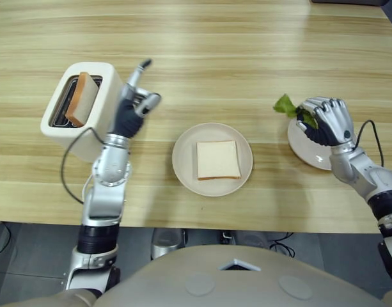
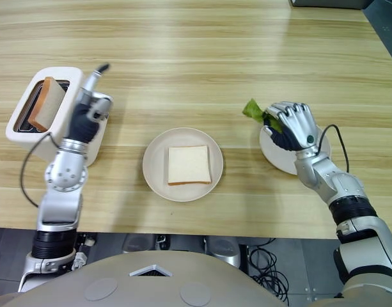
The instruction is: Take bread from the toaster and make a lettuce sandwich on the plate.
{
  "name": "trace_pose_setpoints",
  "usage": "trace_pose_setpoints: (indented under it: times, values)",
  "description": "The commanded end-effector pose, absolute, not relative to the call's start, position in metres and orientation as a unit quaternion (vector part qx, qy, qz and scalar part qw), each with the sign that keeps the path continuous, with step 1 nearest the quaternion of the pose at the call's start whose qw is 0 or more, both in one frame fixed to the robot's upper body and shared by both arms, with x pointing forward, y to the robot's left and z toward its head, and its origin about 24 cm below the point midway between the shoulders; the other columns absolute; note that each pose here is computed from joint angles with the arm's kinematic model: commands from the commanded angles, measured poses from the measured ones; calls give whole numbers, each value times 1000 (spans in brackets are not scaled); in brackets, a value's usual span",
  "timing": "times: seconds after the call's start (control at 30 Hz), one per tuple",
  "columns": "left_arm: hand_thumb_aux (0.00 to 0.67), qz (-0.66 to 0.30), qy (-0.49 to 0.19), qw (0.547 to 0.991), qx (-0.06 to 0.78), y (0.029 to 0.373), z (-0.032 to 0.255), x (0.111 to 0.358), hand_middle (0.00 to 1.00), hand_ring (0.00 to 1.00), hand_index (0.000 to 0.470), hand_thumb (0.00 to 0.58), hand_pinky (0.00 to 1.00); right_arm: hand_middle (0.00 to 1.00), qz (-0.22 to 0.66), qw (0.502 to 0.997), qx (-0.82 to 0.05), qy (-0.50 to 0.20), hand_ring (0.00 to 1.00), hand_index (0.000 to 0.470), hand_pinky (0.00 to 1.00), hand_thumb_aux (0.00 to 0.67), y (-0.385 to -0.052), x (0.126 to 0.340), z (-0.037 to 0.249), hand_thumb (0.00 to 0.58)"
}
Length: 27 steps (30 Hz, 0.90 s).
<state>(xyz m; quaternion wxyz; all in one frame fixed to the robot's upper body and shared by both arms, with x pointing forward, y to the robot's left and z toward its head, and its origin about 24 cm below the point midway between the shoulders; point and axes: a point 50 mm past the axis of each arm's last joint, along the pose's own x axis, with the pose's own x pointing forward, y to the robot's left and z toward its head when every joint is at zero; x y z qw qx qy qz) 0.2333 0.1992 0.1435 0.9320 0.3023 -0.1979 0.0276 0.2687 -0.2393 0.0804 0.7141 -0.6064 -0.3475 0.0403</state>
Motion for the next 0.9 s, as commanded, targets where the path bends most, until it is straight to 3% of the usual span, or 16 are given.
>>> trace_pose_setpoints:
  times: [0.03, 0.27, 0.3, 0.33, 0.37, 0.4, 0.6, 0.9]
  values:
    - [0, 69, -227, 920, 311, 216, 164, 227, 929, 929, 0, 0, 929, 1000, 64, 710, -590, -380, 1000, 460, 1000, 670, -216, 273, 91, 580]
    - [0, 146, -253, 866, 406, 244, 192, 212, 922, 922, 0, 0, 922, 1000, 110, 710, -572, -396, 1000, 460, 1000, 670, -183, 286, 84, 580]
    - [0, 165, -249, 853, 427, 251, 195, 210, 827, 827, 0, 0, 827, 1000, 120, 709, -572, -394, 1000, 460, 1000, 670, -178, 287, 80, 580]
    - [0, 191, -241, 837, 453, 261, 196, 209, 651, 651, 0, 0, 651, 1000, 129, 708, -572, -393, 1000, 460, 1000, 670, -174, 289, 75, 580]
    - [0, 215, -231, 821, 475, 270, 198, 207, 651, 651, 0, 0, 651, 1000, 138, 706, -574, -391, 1000, 460, 1000, 670, -170, 290, 71, 580]
    - [0, 233, -220, 809, 492, 279, 199, 206, 12, 12, 0, 0, 12, 1000, 145, 705, -575, -390, 1000, 460, 1000, 670, -167, 292, 67, 580]
    - [0, 288, -159, 771, 546, 310, 186, 200, 0, 0, 0, 0, 0, 1000, 187, 691, -573, -399, 1000, 460, 1000, 670, -140, 299, 52, 580]
    - [0, 247, -10, 765, 594, 327, 141, 200, 0, 0, 0, 0, 0, 1000, 331, 633, -569, -408, 1000, 460, 1000, 670, -111, 266, 17, 580]
